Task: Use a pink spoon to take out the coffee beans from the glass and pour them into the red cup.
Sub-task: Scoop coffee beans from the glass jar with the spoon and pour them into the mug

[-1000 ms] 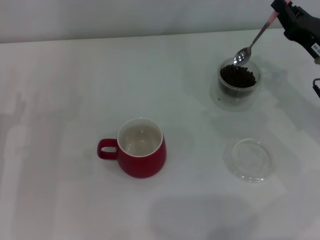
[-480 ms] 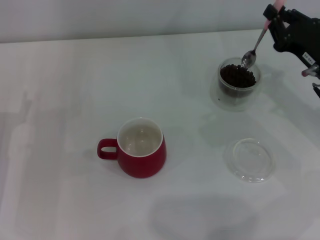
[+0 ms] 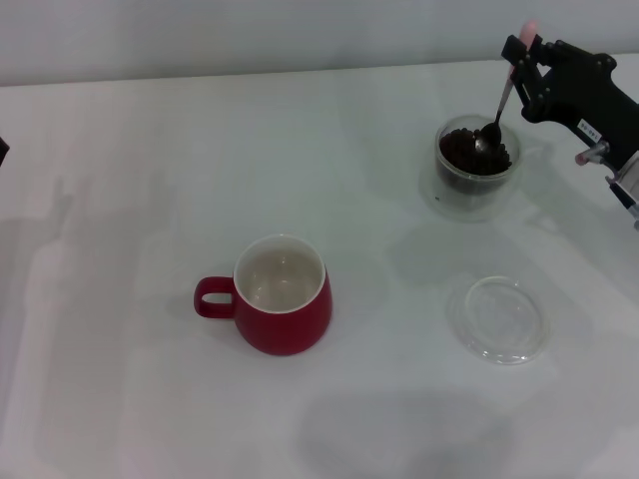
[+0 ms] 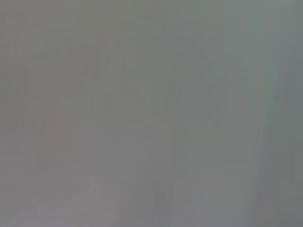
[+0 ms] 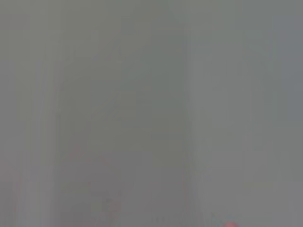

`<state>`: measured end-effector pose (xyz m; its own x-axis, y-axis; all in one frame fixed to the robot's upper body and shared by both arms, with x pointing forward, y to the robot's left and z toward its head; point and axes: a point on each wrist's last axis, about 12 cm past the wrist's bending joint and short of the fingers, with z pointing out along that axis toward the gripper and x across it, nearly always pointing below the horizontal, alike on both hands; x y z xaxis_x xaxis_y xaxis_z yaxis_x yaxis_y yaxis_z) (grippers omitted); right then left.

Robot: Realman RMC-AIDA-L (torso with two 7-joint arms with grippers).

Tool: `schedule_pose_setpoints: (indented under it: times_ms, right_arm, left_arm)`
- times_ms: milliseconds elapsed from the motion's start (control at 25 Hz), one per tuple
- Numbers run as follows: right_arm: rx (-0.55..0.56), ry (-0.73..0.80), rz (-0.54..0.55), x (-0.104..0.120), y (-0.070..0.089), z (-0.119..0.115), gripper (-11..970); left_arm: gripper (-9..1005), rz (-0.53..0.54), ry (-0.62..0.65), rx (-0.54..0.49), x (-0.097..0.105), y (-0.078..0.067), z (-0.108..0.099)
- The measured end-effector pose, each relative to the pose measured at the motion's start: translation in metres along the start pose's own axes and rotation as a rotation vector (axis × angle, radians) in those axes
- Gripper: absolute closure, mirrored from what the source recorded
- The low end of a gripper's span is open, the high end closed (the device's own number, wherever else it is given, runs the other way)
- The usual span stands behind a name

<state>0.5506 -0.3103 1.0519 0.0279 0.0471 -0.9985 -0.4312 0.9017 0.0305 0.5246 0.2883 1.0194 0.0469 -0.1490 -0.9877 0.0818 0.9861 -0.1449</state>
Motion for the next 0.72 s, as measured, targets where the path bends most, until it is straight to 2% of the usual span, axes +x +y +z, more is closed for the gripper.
schedule_pose_setpoints:
  times_ms: [240, 720]
  right_arm:
    - [0.022, 0.037, 0.044, 0.0066, -0.0007, -0.0023, 771]
    - [0.095, 0.044, 0.289, 0.0098, -0.0078, -0.0043, 763]
  left_arm:
    - [105, 0.003, -0.003, 0.003, -0.0013, 0.0, 0.0022]
    - [105, 0.006, -0.006, -0.014, -0.0019, 0.004, 0.0012]
